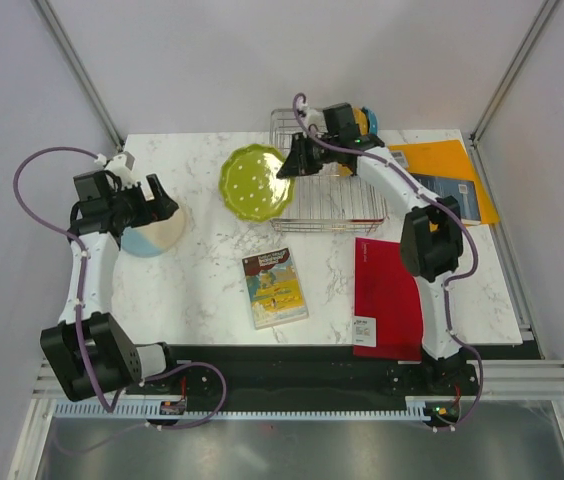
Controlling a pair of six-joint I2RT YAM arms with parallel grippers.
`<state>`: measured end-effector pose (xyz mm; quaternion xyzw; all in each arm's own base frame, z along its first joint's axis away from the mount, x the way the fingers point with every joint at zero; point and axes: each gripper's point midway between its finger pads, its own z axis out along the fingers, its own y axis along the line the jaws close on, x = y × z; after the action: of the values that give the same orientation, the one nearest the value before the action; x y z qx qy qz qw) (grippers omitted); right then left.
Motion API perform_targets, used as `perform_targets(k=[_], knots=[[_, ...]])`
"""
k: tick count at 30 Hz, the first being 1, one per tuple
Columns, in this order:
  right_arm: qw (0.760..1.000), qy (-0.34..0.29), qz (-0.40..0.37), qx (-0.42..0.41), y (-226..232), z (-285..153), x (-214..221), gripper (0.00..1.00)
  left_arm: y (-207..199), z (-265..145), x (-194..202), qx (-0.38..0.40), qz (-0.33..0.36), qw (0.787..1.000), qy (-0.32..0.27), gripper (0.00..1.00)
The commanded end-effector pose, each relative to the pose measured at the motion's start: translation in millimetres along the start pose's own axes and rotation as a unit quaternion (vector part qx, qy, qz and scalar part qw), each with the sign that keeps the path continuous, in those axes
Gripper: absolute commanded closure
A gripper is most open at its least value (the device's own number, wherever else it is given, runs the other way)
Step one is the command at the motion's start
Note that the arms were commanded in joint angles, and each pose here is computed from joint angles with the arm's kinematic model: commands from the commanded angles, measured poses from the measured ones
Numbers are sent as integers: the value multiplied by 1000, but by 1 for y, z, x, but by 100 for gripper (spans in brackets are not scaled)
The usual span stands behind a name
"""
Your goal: Load the plates into the dish rack
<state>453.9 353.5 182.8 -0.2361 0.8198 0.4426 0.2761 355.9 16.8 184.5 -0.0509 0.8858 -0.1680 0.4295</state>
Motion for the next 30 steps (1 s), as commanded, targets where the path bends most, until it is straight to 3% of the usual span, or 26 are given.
perform_targets(k=[1,3,4,10,11,15,18,30], knots=[[938,-215,-176,210,20,-124,-146,100,19,-20,-46,-82,33,991,-103,0],[901,-264,-175,296,2,-151,-170,100,16,-19,-41,-73,21,992,-101,0],[866,-294,-156,373,-16,-175,-179,100,15,-17,-39,-68,18,993,-98,0],[778,-373,-139,486,-30,-220,-207,100,10,-8,-24,-45,1,996,-77,0],[742,-378,-126,539,-38,-237,-204,100,10,-7,-22,-43,1,996,-74,0],[668,-401,-114,616,-44,-251,-200,100,5,-8,-22,-30,9,997,-75,0],[654,-385,-118,641,-51,-247,-194,100,2,-8,-21,-23,12,997,-74,0],[652,-324,-107,677,-90,-217,-167,100,4,-4,-15,-20,8,998,-65,0]])
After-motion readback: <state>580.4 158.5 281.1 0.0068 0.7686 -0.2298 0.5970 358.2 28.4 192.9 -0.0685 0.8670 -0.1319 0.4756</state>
